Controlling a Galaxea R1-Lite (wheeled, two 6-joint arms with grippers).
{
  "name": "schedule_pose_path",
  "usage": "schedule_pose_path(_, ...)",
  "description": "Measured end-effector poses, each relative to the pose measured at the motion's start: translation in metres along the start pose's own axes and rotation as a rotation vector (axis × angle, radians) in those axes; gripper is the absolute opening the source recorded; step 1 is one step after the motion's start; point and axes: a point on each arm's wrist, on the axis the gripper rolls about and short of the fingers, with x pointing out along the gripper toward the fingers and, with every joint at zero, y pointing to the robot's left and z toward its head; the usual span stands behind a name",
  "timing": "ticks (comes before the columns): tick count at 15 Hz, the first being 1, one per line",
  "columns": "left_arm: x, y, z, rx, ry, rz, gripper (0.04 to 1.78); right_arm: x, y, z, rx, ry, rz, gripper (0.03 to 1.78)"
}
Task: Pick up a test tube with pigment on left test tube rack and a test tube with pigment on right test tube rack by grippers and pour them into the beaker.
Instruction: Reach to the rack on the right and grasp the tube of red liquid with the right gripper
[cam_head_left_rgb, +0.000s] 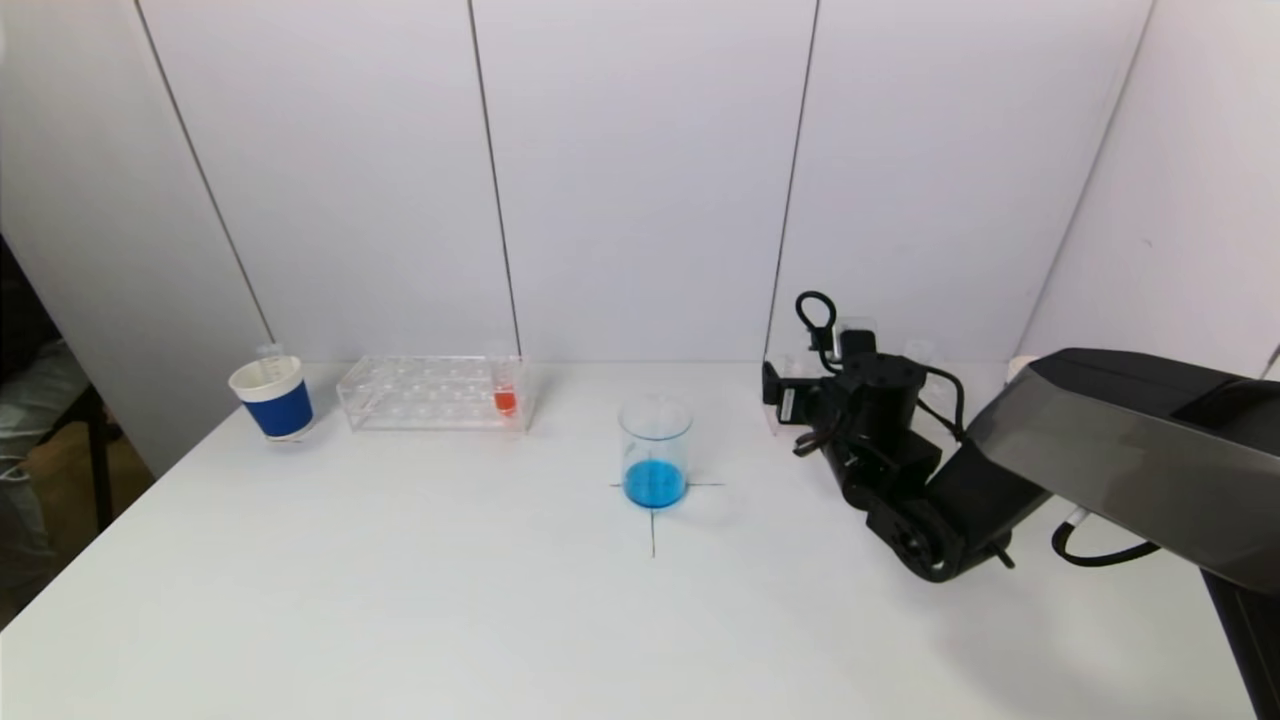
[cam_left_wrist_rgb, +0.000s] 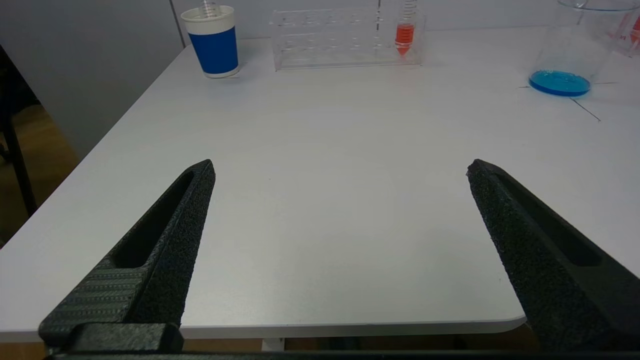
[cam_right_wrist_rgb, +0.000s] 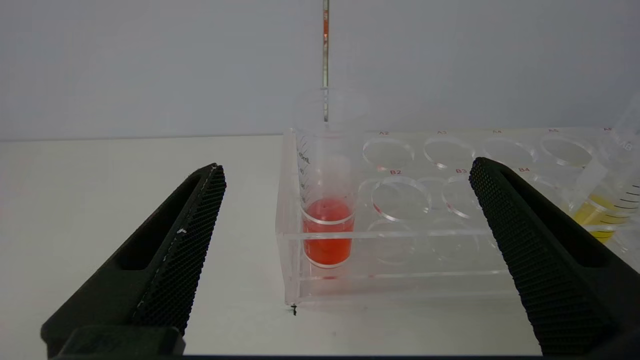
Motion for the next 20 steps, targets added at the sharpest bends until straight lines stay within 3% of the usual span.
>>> schedule_pose_path(20,0.0,0.0,0.0,0.0,0.0,0.0,1.76,0.03,0.008,-0.009,0.011,-0.037,-0.01,1.77)
